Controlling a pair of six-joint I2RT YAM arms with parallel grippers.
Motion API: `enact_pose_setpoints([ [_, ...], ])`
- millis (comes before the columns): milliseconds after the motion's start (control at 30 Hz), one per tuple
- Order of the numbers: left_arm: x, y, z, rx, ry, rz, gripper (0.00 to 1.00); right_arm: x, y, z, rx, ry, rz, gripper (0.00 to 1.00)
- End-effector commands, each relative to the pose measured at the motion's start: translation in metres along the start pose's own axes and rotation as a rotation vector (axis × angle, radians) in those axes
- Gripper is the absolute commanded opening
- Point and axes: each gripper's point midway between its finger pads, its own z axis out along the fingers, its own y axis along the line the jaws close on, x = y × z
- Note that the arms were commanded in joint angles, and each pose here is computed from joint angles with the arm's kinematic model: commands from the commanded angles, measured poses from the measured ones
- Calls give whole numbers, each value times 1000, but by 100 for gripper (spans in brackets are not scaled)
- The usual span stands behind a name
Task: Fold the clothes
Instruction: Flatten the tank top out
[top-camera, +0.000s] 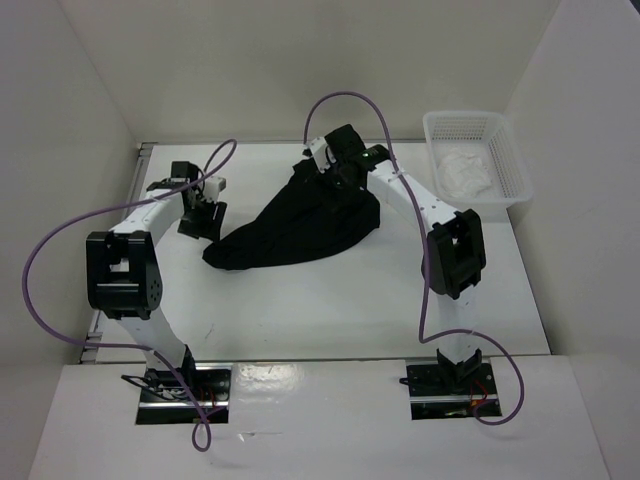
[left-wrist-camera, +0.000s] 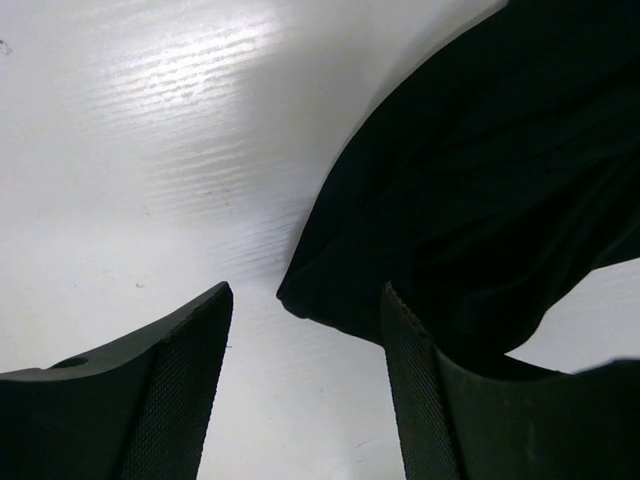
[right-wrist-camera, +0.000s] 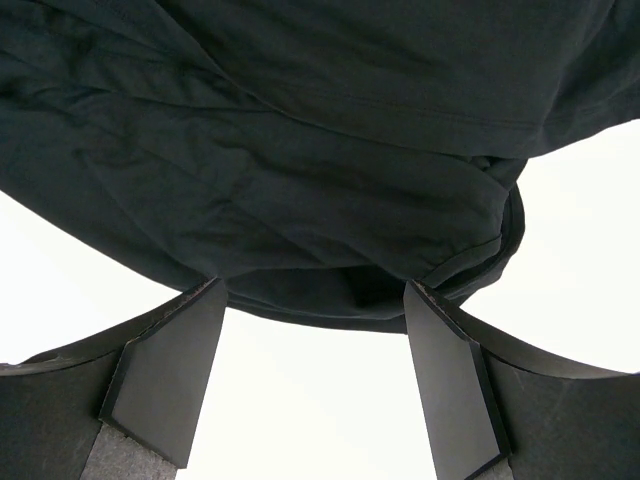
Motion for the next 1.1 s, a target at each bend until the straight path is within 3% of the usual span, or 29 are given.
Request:
enact_pose_setpoints([
  [0,18,2,0,-17,57,38,66,-19,-6,-18,28,-76,-4,80],
  [200,36,-5,8,21,121,39,48,-21,-5,-16,20,-80,-5,80],
  [667,55,-2,29,9,197,16,47,-24,0,-17,-8,-89,-6,80],
  [800,51,0,32,-3,192,8,38,-22,0,-20,-7,-89,-15,80],
  [933,56,0,37,2,214,6,18,-16,2,-19,-11,-76,-14,80],
  [1000,60,-1,38,3,223,-4,0,-15,-2,-17,8,-72,-14,80],
  [1067,63,-6,40,28,236,-8,0,-10,0,-15,7,-67,-14,80],
])
